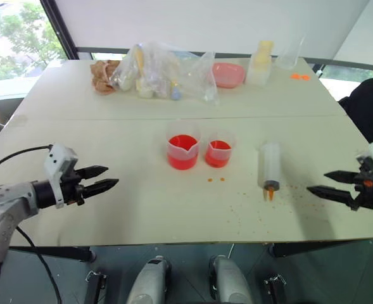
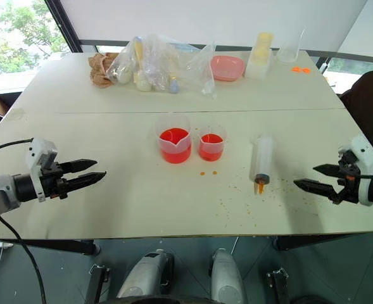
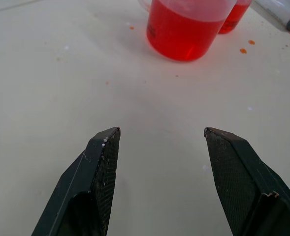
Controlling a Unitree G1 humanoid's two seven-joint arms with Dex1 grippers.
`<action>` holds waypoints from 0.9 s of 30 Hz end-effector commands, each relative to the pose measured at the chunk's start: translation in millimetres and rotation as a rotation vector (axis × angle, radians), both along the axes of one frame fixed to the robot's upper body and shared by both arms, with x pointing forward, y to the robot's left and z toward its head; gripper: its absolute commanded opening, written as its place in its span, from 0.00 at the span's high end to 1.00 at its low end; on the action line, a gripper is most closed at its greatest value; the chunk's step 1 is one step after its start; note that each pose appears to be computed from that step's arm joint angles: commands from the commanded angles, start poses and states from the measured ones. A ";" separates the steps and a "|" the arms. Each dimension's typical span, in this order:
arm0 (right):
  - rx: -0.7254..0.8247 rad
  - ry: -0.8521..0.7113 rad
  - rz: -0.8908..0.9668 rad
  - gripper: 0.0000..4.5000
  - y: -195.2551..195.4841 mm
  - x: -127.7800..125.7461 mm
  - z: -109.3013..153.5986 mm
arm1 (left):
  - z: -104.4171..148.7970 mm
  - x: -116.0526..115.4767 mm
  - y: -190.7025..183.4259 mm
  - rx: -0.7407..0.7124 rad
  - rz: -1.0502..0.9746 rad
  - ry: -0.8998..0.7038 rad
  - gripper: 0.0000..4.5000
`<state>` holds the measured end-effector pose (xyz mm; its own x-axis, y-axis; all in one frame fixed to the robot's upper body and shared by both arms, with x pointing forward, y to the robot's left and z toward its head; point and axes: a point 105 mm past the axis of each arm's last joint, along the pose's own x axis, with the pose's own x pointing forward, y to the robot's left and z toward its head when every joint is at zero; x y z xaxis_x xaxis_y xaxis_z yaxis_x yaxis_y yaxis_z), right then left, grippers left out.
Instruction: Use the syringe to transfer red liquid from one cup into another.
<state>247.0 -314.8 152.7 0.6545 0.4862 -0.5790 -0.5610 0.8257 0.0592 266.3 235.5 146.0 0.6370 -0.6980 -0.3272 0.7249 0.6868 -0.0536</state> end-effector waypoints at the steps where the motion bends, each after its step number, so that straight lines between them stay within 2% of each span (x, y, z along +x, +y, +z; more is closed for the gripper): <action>1: -0.001 -0.078 0.028 0.01 5.4 2.1 19.4 | 2.9 -1.3 -5.9 -0.007 -0.043 -0.002 0.37; 12: 0.009 -0.098 -0.010 0.01 13.1 11.9 18.8 | 5.0 3.2 -19.4 -0.032 -0.087 0.001 0.37; 17: 0.015 -0.004 -0.052 0.01 12.4 15.6 15.8 | 6.3 8.3 -22.3 -0.032 -0.086 -0.013 0.37; 21: -0.067 0.015 -0.118 0.01 10.9 35.3 20.3 | 15.0 9.9 -27.3 -0.014 -0.132 -0.032 0.37; 25: 0.005 0.109 -0.197 0.01 23.1 57.6 31.6 | 31.1 11.9 -27.4 0.026 -0.183 -0.060 0.37; 27: 0.116 0.165 -0.245 0.01 28.3 70.1 40.9 | 34.3 11.2 -26.4 0.052 -0.216 -0.059 0.37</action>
<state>315.4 -282.8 191.6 0.6727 0.3989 -0.6232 -0.3800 0.9089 0.1716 278.8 208.1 173.2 0.5078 -0.7961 -0.3293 0.8421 0.5394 -0.0053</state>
